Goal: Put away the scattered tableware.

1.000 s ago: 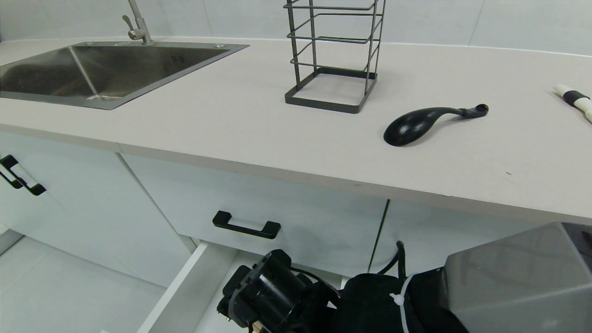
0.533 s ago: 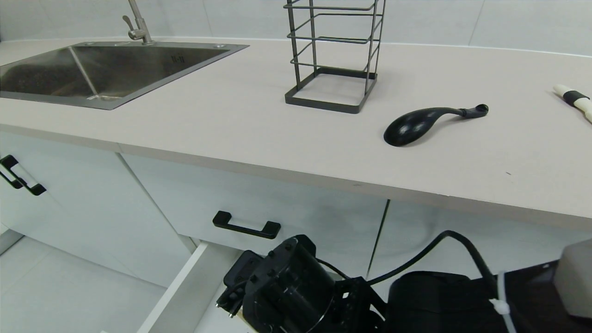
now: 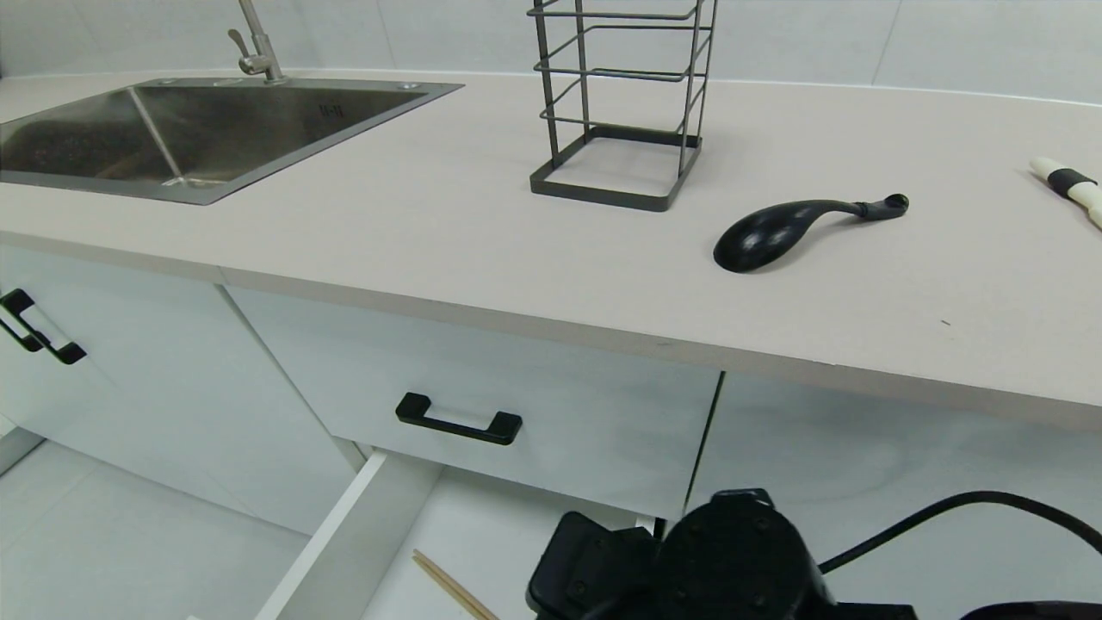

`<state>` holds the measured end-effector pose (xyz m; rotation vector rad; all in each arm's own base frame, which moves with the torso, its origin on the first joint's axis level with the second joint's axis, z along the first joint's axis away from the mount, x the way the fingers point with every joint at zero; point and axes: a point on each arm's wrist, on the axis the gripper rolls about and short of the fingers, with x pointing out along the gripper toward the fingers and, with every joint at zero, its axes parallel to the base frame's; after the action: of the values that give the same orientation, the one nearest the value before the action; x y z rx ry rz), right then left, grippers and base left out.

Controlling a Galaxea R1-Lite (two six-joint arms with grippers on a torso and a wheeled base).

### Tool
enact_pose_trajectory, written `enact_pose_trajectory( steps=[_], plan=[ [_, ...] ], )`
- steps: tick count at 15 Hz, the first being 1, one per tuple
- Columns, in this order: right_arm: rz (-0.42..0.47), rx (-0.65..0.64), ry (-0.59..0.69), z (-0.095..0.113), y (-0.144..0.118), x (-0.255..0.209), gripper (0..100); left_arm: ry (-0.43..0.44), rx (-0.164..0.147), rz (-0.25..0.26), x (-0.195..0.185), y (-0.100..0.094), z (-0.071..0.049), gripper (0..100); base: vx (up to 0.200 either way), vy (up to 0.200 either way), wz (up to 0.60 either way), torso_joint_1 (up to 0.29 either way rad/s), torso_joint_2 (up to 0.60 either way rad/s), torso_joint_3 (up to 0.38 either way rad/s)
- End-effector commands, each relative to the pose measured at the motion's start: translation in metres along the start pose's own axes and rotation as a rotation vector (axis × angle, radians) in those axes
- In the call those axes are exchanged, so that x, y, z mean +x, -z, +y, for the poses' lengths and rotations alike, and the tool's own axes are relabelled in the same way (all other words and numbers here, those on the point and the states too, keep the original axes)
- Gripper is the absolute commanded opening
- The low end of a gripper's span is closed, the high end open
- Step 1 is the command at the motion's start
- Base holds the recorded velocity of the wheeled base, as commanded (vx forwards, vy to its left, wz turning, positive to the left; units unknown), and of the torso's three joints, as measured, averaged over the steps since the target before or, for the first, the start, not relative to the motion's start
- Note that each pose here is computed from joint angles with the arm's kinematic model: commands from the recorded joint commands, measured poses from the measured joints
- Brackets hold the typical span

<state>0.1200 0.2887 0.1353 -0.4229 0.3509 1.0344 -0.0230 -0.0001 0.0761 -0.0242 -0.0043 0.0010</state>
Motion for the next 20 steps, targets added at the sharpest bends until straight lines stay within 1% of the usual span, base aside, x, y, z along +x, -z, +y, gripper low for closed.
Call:
enact_pose_trajectory(
  steps=[1,3,6,8,9,10,12,16,20],
  plan=[
    [-0.02,0.013,-0.006,-0.011,0.009,-0.031,100,0.0,0.0,0.001,0.0,0.0,0.0,100,0.0,0.0,0.0,0.0,0.0,0.0],
    [-0.041,0.032,0.017,-0.022,0.011,-0.047,100,0.0,0.0,0.001,0.0,0.0,0.0,100,0.0,0.0,0.0,0.0,0.0,0.0],
    [-0.065,0.048,0.002,-0.034,0.015,-0.064,100,0.0,0.0,0.001,0.0,0.0,0.0,100,0.0,0.0,0.0,0.0,0.0,0.0],
    [-0.058,0.047,-0.001,-0.033,0.021,-0.07,100,0.0,0.0,0.001,0.0,0.0,0.0,100,0.0,0.0,0.0,0.0,0.0,0.0],
    [-0.044,0.046,-0.004,-0.032,0.025,-0.07,100,0.0,0.0,0.001,0.0,0.0,0.0,100,0.0,0.0,0.0,0.0,0.0,0.0],
    [-0.012,0.034,-0.017,-0.028,0.034,-0.071,100,0.0,0.0,0.001,0.0,0.0,0.0,100,0.0,0.0,0.0,0.0,0.0,0.0],
    [0.021,-0.024,-0.041,-0.022,0.045,-0.073,100,0.0,0.0,0.001,0.0,0.0,0.0,100,0.0,0.0,0.0,0.0,0.0,0.0],
    [0.026,-0.043,-0.05,-0.019,0.052,-0.083,100,0.0,0.0,0.001,0.0,0.0,0.0,100,0.0,0.0,0.0,0.0,0.0,0.0],
    [0.026,-0.046,-0.053,-0.019,0.052,-0.082,100,0.0,0.0,0.001,0.0,0.0,0.0,100,0.0,0.0,0.0,0.0,0.0,0.0]
  ],
)
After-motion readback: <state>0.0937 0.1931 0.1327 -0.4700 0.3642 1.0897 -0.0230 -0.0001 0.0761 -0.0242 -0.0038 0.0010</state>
